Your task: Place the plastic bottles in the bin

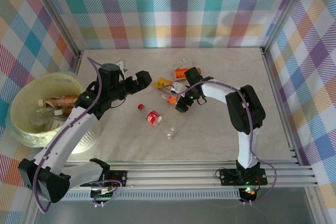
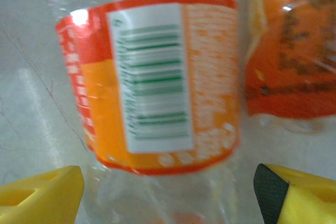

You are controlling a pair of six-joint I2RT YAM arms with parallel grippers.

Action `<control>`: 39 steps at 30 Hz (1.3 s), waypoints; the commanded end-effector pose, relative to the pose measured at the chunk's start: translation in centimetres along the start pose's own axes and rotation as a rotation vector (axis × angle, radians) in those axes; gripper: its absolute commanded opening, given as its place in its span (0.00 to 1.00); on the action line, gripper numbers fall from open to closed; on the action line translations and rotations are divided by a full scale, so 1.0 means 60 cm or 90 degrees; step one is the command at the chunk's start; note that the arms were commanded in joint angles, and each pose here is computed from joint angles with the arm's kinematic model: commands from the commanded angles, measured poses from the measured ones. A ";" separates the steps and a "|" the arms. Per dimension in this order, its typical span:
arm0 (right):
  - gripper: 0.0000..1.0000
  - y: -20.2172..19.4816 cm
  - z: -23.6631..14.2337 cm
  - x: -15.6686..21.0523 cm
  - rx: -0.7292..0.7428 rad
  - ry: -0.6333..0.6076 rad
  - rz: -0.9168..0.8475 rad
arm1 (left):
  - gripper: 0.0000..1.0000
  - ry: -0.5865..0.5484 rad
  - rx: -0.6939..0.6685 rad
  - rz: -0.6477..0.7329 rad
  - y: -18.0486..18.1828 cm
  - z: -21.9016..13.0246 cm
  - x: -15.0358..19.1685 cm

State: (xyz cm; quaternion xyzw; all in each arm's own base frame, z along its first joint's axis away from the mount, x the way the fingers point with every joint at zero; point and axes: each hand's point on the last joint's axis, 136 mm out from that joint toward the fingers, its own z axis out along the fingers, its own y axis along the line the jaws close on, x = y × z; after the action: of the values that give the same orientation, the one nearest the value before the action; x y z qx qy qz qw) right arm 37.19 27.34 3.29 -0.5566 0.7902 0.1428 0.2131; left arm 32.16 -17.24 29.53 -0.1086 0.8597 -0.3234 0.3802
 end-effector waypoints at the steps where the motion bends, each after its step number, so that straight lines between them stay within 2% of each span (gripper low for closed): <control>1: 0.78 0.000 0.008 -0.013 0.003 -0.002 -0.056 | 1.00 -0.054 -0.012 -0.033 -0.008 -0.015 -0.032; 5: 0.62 -0.009 0.011 -0.005 0.027 0.011 -0.043 | 1.00 -0.041 -0.027 -0.040 0.002 -0.001 -0.025; 9: 0.49 -0.007 -0.002 -0.007 0.034 0.006 -0.013 | 1.00 -0.005 0.003 -0.044 -0.005 0.031 -0.006; 13: 0.42 0.003 -0.047 -0.028 0.056 -0.046 0.023 | 1.00 0.035 0.044 -0.019 -0.022 0.062 0.010; 16: 0.36 0.021 -0.087 -0.046 0.054 -0.104 0.056 | 1.00 0.044 0.033 -0.009 -0.018 0.076 0.010; 19: 0.35 0.038 -0.123 -0.056 0.055 -0.158 0.118 | 1.00 0.045 0.057 -0.003 -0.028 0.089 0.010; 21: 0.36 0.052 -0.144 -0.065 0.040 -0.198 0.164 | 1.00 0.039 0.122 0.009 -0.056 0.093 0.008; 24: 0.37 0.089 -0.171 -0.092 -0.043 -0.264 0.221 | 1.00 0.043 0.235 0.046 -0.105 0.086 0.013; 26: 0.36 0.114 -0.193 -0.120 -0.122 -0.325 0.282 | 1.00 0.053 0.265 0.078 -0.122 0.082 0.022; 29: 0.37 0.143 -0.224 -0.156 -0.225 -0.398 0.328 | 1.00 0.054 0.253 0.115 -0.121 0.080 0.030; 35: 0.37 0.158 -0.273 -0.204 -0.313 -0.488 0.355 | 1.00 0.006 0.148 0.110 -0.070 0.083 0.015; 39: 0.40 0.188 -0.295 -0.231 -0.390 -0.503 0.316 | 1.00 0.041 0.212 0.136 -0.096 0.080 0.034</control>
State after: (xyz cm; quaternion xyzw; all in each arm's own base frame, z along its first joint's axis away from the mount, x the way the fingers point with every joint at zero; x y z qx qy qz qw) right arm 29.40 32.75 20.68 -0.2619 0.7462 0.5384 0.2910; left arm 34.89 -24.03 28.68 0.0180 0.8248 -0.4087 0.3903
